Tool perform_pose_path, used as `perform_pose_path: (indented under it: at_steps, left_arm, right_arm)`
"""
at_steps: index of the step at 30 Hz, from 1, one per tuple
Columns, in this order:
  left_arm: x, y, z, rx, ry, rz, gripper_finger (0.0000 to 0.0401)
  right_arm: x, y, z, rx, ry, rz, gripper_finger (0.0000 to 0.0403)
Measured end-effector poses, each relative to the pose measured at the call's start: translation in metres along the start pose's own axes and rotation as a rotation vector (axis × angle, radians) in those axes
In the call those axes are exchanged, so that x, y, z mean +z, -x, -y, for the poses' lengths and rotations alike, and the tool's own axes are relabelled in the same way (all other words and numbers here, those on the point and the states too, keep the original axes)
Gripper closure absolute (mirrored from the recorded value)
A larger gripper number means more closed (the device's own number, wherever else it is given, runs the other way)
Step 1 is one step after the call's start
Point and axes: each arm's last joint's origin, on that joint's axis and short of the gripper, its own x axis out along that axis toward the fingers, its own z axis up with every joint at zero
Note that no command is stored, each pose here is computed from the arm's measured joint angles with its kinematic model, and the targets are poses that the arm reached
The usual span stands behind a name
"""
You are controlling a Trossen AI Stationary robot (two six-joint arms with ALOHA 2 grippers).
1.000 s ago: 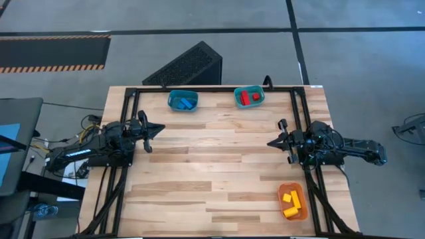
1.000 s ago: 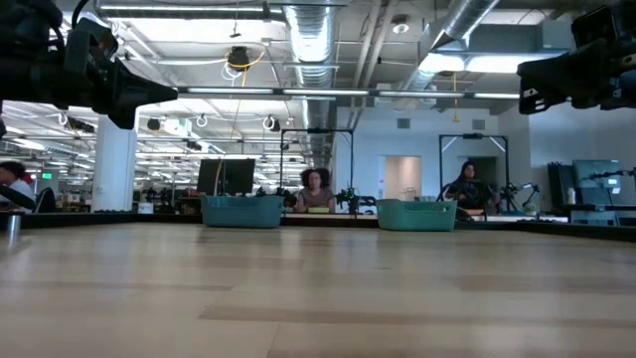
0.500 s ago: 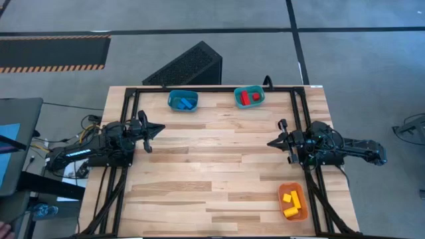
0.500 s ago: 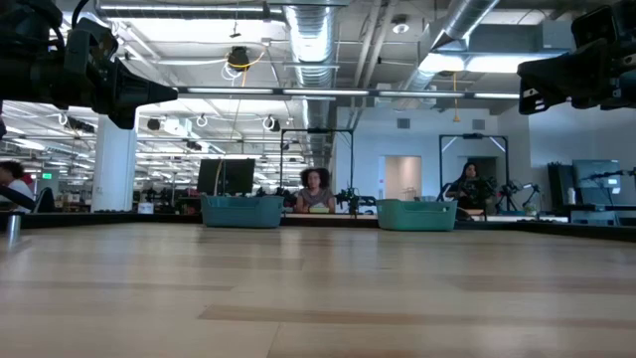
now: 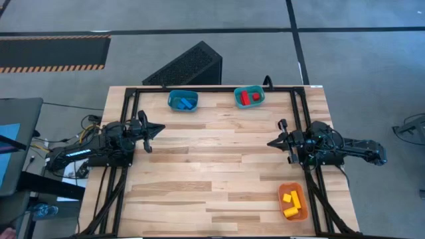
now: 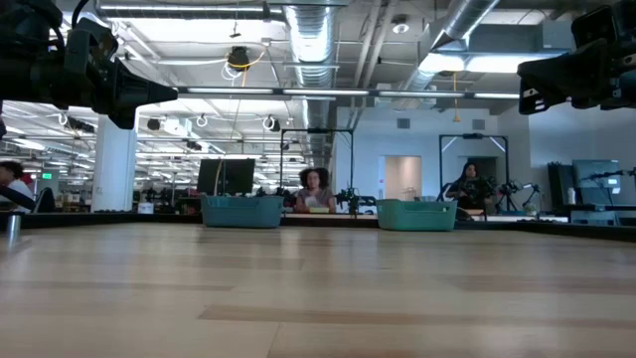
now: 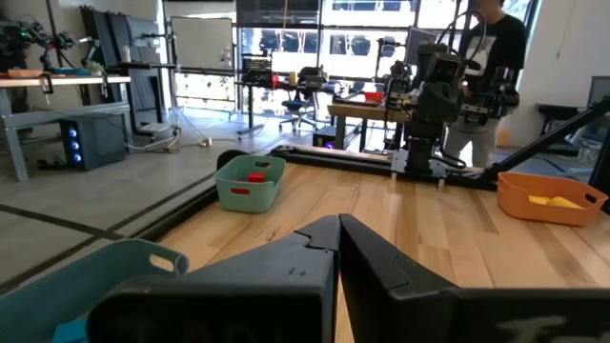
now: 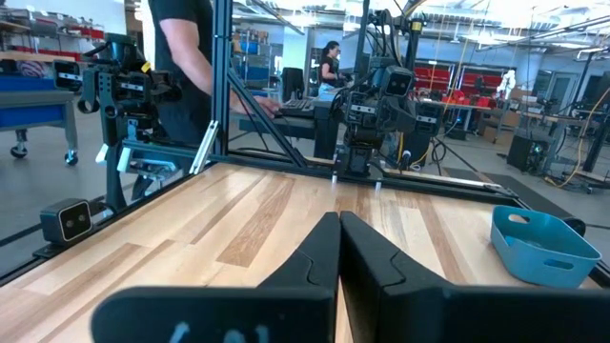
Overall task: Sort & place blocks by color
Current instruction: Return to Home Position
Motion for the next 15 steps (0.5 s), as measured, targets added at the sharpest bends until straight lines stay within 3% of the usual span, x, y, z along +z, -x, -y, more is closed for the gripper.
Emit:
perform_pose_path:
  at_steps: [15]
  left_arm:
    - [0.0001,0.0000,0.0000,0.000,0.000,0.000,0.0401]
  right_arm:
    - [0.0000,0.0000,0.0000,0.000,0.000,0.000,0.0376]
